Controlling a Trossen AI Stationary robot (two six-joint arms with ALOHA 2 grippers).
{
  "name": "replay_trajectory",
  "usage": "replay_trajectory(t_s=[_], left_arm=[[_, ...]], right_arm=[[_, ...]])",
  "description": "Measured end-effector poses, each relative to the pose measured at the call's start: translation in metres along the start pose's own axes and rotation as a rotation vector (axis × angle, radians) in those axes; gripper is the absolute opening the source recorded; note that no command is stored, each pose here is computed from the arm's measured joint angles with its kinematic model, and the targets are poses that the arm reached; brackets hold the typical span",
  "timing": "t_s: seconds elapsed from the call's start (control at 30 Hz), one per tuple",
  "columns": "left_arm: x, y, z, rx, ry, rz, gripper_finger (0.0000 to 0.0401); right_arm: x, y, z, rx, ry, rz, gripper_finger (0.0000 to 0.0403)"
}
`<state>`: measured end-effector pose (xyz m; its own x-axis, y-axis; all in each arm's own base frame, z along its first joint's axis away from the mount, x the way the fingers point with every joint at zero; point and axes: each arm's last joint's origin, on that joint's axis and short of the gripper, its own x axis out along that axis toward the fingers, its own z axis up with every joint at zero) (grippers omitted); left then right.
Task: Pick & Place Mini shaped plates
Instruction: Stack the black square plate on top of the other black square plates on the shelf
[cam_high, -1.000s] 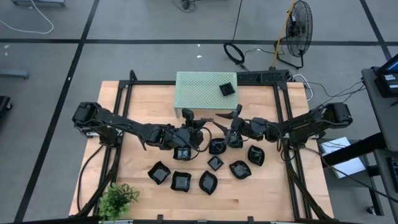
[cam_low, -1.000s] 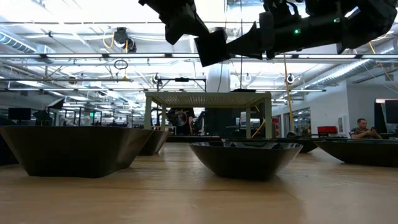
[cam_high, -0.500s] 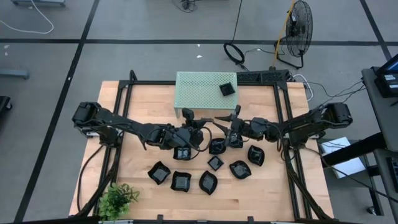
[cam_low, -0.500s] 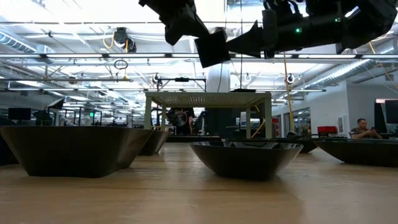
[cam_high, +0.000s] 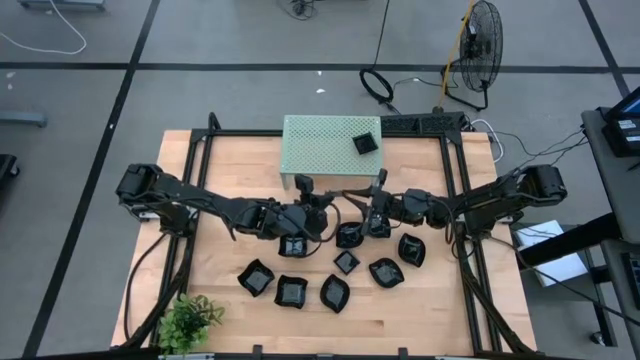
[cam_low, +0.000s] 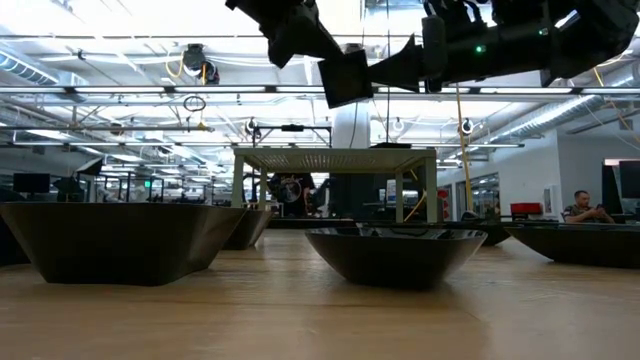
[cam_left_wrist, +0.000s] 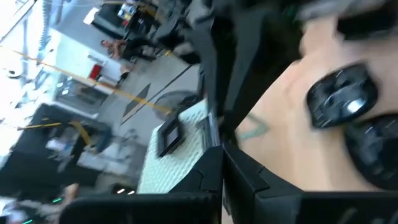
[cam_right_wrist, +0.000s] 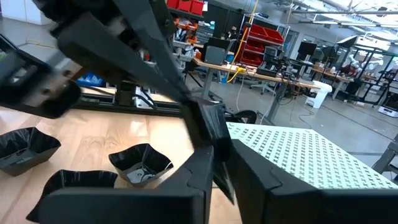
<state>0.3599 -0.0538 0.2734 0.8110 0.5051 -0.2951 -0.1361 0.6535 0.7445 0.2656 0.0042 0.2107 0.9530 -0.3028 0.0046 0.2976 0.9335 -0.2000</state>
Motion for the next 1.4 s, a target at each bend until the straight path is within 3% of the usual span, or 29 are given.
replay_trajectory(t_s=[0.13,0.33,0.53,0.67,0.8,0.97,1.1,1.27,1.4], left_arm=[[0.0,0.0,0.005,-0.074,-0.081,-0.06,0.0022],[-0.003,0.0,0.015,-0.178,-0.245,-0.179,0.0016],[-0.015,-0.002,0.025,-0.202,-0.288,-0.156,0.0033],[-0.043,0.004,0.033,-0.264,-0.28,-0.124,0.0069],[-0.077,0.015,0.032,-0.247,-0.212,-0.098,0.0098],[-0.112,0.033,0.011,-0.317,-0.098,-0.213,0.0098],[-0.116,0.027,-0.019,-0.346,-0.056,-0.292,0.009],[-0.112,0.011,-0.061,-0.358,-0.204,-0.347,0.0074],[-0.11,0.011,-0.094,-0.379,-0.309,-0.271,0.006]], right_arm=[[0.0,0.0,0.0,-0.013,0.0,0.0,0.0007],[0.0,0.0,0.0,-0.027,0.001,-0.003,0.0001],[0.0,0.001,-0.003,-0.039,0.034,0.004,0.0001],[0.0,0.001,-0.005,-0.045,0.049,0.008,0.0],[0.0,0.001,-0.006,-0.041,0.061,0.01,0.0],[-0.002,-0.006,0.0,0.028,0.041,-0.013,0.0],[-0.011,-0.023,0.016,0.109,0.012,-0.059,0.0],[-0.011,-0.052,0.054,0.135,0.161,-0.13,0.0],[-0.004,-0.083,0.093,0.127,0.288,-0.189,0.0]])
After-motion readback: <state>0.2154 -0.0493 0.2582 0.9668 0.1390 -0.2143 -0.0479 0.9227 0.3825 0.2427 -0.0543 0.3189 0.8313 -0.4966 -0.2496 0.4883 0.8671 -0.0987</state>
